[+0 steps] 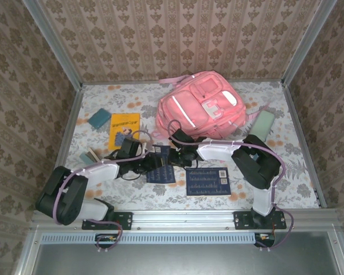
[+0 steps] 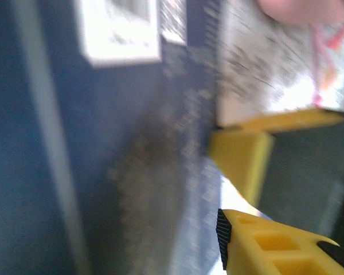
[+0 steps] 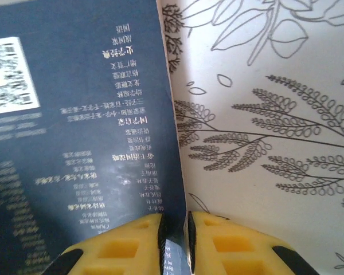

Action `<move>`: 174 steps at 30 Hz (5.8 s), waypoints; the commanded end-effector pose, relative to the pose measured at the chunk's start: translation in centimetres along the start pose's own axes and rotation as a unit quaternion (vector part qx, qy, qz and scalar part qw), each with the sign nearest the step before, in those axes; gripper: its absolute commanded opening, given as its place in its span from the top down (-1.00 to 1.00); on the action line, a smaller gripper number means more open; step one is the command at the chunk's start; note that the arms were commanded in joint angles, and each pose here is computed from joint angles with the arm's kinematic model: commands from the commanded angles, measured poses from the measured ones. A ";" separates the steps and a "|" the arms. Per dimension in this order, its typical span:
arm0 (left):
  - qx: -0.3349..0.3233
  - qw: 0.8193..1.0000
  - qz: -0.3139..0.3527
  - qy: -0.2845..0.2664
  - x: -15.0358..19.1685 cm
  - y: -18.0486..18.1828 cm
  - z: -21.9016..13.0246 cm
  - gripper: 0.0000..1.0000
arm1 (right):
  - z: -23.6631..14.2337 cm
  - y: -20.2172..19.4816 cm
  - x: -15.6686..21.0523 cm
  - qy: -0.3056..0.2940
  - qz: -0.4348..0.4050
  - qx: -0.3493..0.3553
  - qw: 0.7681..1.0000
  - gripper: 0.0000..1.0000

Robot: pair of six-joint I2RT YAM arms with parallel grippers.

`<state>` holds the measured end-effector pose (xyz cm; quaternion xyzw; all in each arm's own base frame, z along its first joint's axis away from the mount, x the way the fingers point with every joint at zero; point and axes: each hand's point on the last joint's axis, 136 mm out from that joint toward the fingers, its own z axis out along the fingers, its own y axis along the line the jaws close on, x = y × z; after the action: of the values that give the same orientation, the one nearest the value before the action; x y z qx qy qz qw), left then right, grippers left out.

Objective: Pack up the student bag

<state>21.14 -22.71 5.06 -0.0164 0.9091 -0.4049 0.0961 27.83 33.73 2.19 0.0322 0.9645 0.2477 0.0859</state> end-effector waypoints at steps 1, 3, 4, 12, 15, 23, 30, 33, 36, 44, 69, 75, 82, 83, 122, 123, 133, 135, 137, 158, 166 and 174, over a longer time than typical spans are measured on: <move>0.097 0.995 0.029 -0.004 -0.3 -4.7 -1.6 0.15 | 0.9 -0.2 0.9 0.017 -0.001 0.001 1.000 0.58; 0.083 0.996 0.030 -0.009 -0.3 -4.4 -1.9 0.22 | 0.8 0.0 0.8 0.016 -0.003 -0.001 1.000 0.58; 0.073 0.997 0.030 -0.011 -0.3 -4.0 -2.0 0.28 | 0.7 0.0 0.8 0.015 -0.005 -0.001 1.000 0.57; 0.024 0.998 0.019 -0.052 -1.5 -2.3 -3.5 0.53 | -2.2 0.8 -0.7 -0.015 -0.054 0.017 0.998 0.50; 0.007 0.998 0.023 -0.057 -1.5 -1.8 -3.9 0.52 | -3.6 1.1 -1.3 -0.029 -0.080 0.027 0.996 0.46; 0.001 0.998 0.022 -0.058 -1.8 -1.5 -3.7 0.78 | -5.4 1.8 -2.7 -0.048 -0.110 0.035 0.992 0.39; 0.004 0.997 0.018 -0.076 -2.3 -1.7 -4.6 1.00 | -7.8 2.7 -5.7 -0.091 -0.167 0.072 0.979 0.33; 0.005 0.995 0.012 -0.103 -3.0 -1.9 -6.0 1.00 | -9.1 2.9 -8.4 -0.142 -0.221 0.111 0.959 0.26; 0.012 0.992 0.008 -0.127 -3.7 -2.4 -7.4 1.00 | -9.5 3.6 -10.6 -0.173 -0.275 0.127 0.937 0.11; 0.013 0.988 0.003 -0.154 -4.0 -2.9 -9.6 1.00 | -8.9 2.1 -16.8 -0.188 -0.305 0.189 0.914 0.02; 0.013 0.983 0.001 -0.184 -5.7 -3.6 -11.8 1.00 | -3.6 -1.3 -19.2 -0.118 -0.331 0.255 0.901 1.00; 0.025 0.978 0.005 -0.205 -7.4 -4.7 -13.2 1.00 | -8.8 4.1 -18.4 -0.159 -0.317 0.171 0.919 1.00; 0.043 0.971 0.006 -0.235 -10.7 -6.0 -14.5 1.00 | -14.4 8.6 -17.9 -0.191 -0.280 0.084 0.937 1.00; 0.045 0.970 0.007 -0.237 -11.2 -6.3 -14.6 1.00 | -15.1 9.0 -17.9 -0.195 -0.276 0.075 0.938 1.00; 0.146 0.936 -0.067 -0.313 -22.3 -16.2 2.4 1.00 | -26.8 13.9 -21.9 -0.220 -0.023 -0.276 0.936 1.00; 0.140 0.937 -0.068 -0.312 -22.4 -16.1 3.1 1.00 | -26.8 13.9 -21.9 -0.219 -0.024 -0.278 0.935 1.00; 0.049 0.965 -0.053 -0.252 -22.1 -13.8 9.1 0.26 | -26.6 12.9 -22.1 -0.219 -0.020 -0.268 0.938 1.00; 0.036 0.966 -0.054 -0.250 -21.8 -12.9 8.9 -0.02 | -26.3 12.2 -22.3 -0.223 -0.019 -0.257 0.940 1.00; 0.021 0.967 -0.051 -0.249 -21.6 -12.4 8.2 -0.24 | -25.9 11.4 -22.4 -0.225 -0.018 -0.246 0.943 1.00; -0.110 0.960 0.052 -0.252 -15.1 -8.8 -7.0 -0.73 | -18.6 3.3 -23.7 -0.209 -0.008 -0.112 0.971 0.25; -0.108 0.970 0.094 -0.198 -9.8 -8.8 -6.7 -0.65 | -18.6 -2.9 -18.2 -0.202 -0.007 -0.006 0.979 -0.25; -0.099 0.975 0.146 -0.136 -5.3 -9.5 -2.7 -0.50 | -19.7 -10.6 -7.6 -0.182 0.030 0.065 0.981 -0.23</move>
<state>26.30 -25.38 15.44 0.0188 0.9133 -0.2926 0.2828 34.52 16.85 16.16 0.0970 0.9379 0.2181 0.2516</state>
